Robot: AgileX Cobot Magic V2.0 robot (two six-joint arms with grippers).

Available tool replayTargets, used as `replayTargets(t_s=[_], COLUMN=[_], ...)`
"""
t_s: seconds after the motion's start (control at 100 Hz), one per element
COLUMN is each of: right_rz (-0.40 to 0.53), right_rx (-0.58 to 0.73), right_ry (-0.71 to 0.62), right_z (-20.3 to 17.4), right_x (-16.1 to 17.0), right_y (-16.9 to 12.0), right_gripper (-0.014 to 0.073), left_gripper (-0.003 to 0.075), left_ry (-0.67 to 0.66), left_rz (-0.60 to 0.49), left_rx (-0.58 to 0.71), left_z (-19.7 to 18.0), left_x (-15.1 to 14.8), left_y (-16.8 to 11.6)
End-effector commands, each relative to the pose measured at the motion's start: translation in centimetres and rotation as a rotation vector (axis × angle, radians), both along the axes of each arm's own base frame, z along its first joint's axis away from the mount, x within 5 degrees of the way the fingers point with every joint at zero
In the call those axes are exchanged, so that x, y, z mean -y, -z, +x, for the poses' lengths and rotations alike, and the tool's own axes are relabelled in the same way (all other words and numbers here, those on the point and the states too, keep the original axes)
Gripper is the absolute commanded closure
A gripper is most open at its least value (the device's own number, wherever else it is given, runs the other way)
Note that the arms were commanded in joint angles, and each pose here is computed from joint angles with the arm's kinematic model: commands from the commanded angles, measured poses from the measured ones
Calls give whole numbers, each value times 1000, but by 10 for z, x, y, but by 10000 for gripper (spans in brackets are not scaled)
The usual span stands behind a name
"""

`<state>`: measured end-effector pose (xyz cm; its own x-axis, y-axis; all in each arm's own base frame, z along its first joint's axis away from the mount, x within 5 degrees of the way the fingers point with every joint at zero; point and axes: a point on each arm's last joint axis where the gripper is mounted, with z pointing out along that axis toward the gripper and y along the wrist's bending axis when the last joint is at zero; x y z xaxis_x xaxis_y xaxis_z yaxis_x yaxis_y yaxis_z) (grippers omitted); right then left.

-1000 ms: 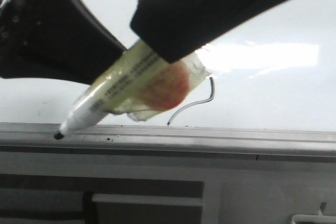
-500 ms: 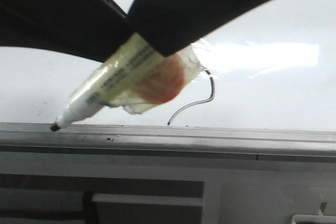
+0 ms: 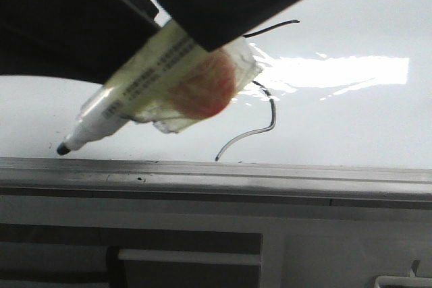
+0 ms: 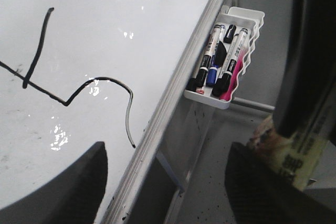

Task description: Write number 5 on whiteboard

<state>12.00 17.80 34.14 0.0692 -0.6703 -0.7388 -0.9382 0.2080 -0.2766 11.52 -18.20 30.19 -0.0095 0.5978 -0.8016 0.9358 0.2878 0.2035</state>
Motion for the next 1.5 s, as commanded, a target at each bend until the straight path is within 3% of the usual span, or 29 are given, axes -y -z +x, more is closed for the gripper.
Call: replayTargets(t_s=[0.0,0.29,0.76,1.29,1.49], right_rz=[117,67,45,88,123], right_rx=[129,146,195,152,143], right_ry=[25,25,190,8,-35], right_z=[3,5,33,1,-8], right_x=[2,5,29,3,-4], right_y=[-24,-22,-24,-26,-28], right_gripper=[648,648,648,648,648], left_gripper=[283,283,283,283,283], left_ry=[13,-3,16,-4,-16], left_rz=[-9,-57,-22,-55,-36], left_rx=[19,70,38,67,-14], left_z=[0,0,-3,0,6], left_x=[2,-1,-2,0,10], left_y=[-9,-17,-14,-16,-3])
